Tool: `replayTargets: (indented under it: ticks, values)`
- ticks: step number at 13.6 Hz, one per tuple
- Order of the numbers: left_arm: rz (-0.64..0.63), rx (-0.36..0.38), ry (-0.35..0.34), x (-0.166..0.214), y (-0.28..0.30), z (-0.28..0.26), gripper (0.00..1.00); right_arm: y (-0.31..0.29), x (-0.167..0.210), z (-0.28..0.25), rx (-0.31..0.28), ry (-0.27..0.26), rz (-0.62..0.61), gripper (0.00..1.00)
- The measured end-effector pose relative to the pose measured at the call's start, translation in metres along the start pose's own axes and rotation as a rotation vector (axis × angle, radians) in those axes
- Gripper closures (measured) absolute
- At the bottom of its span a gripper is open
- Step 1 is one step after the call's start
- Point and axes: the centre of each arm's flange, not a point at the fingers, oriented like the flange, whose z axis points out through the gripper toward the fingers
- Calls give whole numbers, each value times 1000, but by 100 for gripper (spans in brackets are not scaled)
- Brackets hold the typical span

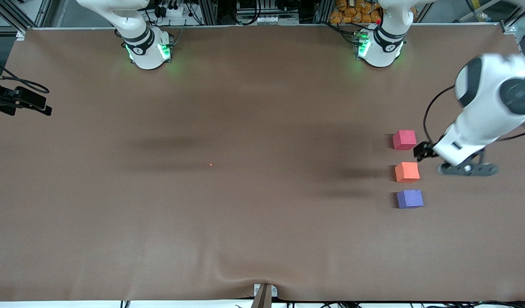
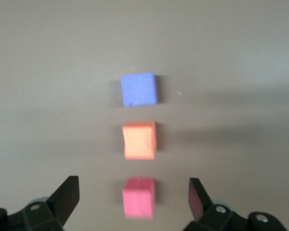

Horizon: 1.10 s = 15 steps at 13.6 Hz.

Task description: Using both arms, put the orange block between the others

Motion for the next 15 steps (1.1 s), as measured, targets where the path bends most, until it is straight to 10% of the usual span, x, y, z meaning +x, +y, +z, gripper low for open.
replayTargets:
  ticks: [6,15]
  values:
    - [0,-28,28,-6,7,-129,0,-1,0,-1,0,2,-2,0]
    - [-41,-62,-48,-38,-16,-159,0,1,-2,-3,-1,6,3,0]
